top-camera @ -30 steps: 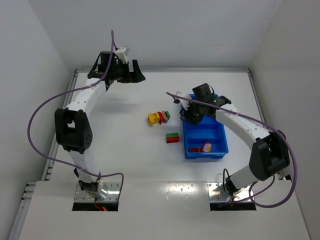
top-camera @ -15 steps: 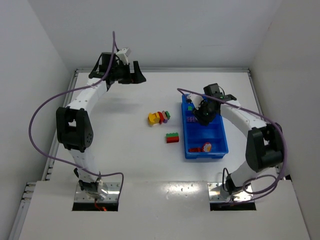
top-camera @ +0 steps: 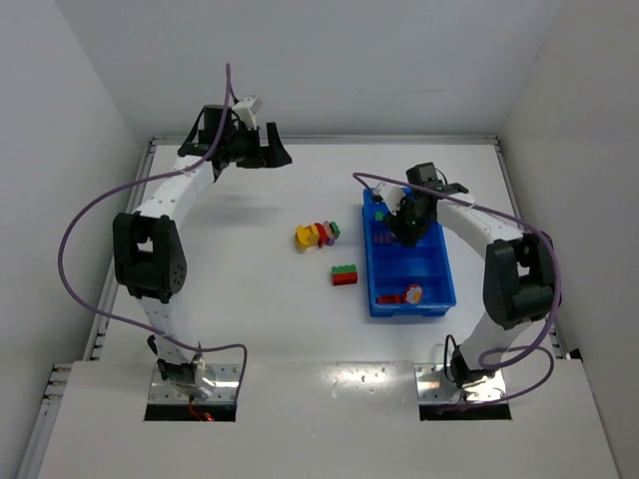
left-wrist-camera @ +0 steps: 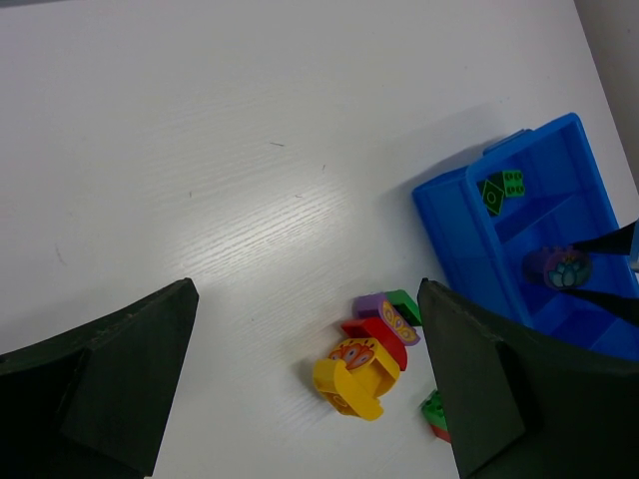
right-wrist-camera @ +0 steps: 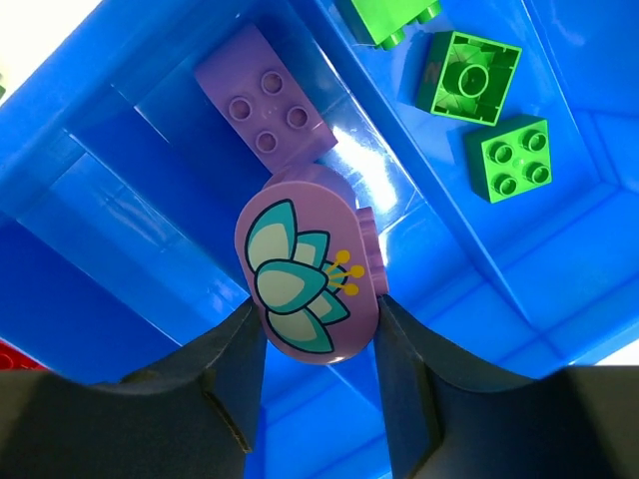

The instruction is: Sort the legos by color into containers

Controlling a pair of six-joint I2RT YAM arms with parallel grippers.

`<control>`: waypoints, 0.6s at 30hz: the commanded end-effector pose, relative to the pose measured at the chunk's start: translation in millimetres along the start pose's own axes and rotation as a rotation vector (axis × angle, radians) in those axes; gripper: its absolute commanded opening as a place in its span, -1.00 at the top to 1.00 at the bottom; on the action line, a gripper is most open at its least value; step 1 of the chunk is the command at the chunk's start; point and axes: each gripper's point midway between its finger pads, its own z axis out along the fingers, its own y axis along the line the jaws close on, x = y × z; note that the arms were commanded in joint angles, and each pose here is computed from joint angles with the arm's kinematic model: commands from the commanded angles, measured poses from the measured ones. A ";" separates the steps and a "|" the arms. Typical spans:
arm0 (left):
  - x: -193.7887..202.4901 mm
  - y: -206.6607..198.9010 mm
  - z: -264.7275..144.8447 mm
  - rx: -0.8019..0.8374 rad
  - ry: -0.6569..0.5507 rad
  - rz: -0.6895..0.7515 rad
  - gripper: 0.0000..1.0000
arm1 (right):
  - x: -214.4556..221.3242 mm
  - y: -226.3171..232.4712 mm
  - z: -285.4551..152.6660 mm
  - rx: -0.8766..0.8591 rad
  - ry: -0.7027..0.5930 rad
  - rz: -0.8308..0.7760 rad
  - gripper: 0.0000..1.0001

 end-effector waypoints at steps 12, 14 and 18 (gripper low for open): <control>72.6 -40.7 -23.2 0.202 0.205 0.246 -0.98 | -49.1 -23.1 -50.6 0.100 -0.233 0.028 -0.15; 98.4 -48.1 -31.4 0.228 0.267 0.301 -0.98 | -63.6 -22.4 -62.8 0.091 -0.290 0.036 -0.15; 146.4 -55.4 -39.1 0.226 0.370 0.467 -0.98 | -100.0 -23.9 -89.1 0.040 -0.388 0.056 -0.17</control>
